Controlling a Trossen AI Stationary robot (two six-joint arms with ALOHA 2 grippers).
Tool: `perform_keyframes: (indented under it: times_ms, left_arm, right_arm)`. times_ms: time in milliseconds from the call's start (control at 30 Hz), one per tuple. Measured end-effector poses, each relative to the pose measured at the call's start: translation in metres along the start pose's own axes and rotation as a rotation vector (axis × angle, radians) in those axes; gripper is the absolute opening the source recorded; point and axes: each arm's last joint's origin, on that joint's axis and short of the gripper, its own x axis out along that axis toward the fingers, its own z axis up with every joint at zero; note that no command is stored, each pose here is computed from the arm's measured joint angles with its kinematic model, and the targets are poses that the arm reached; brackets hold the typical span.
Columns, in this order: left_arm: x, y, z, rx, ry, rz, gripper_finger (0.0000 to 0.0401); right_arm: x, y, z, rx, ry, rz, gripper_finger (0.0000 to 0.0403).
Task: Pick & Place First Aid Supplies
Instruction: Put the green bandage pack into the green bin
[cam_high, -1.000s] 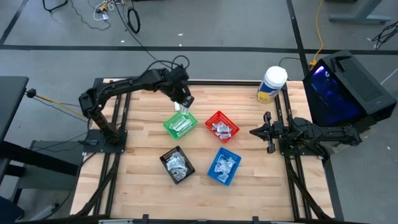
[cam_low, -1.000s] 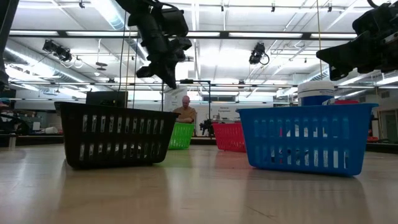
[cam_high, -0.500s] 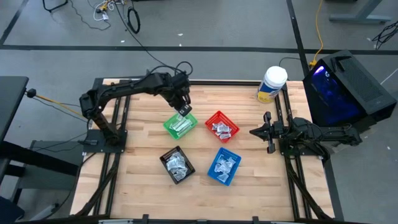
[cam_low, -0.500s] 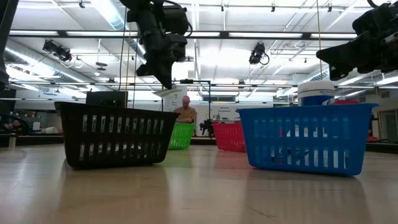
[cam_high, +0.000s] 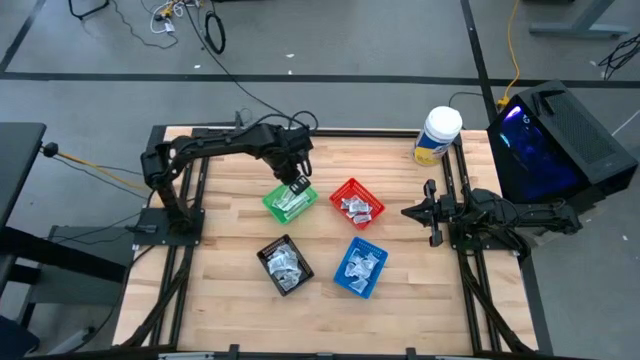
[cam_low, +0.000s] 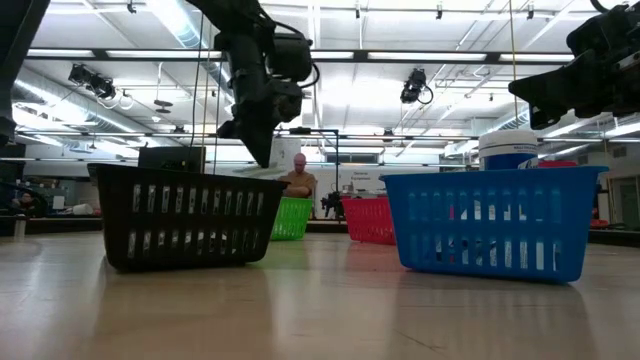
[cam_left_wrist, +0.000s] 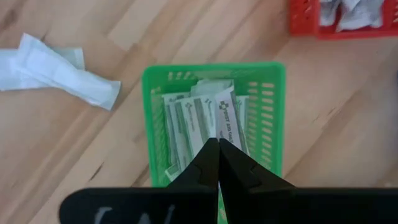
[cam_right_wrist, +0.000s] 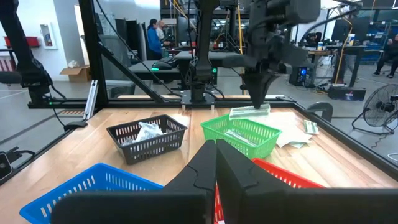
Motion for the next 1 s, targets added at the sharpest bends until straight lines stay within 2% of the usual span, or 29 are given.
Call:
perform_keyframes:
  times_ms: [467, 733, 1000]
  left_arm:
    - [0.034, -0.005, -0.003, 0.026, 0.136, 0.039, 0.0003]
    - [0.035, -0.007, -0.004, 0.027, 0.139, 0.043, 0.0003]
    - [0.035, -0.01, -0.005, 0.036, 0.139, 0.047, 0.0046]
  right_arm:
    - [0.0, 0.0, 0.0, 0.0, 0.0, 0.0, 0.0013]
    - [0.0, 0.0, 0.0, 0.0, 0.0, 0.0, 0.0013]
    - [0.0, 0.0, 0.0, 0.0, 0.0, 0.0, 0.0013]
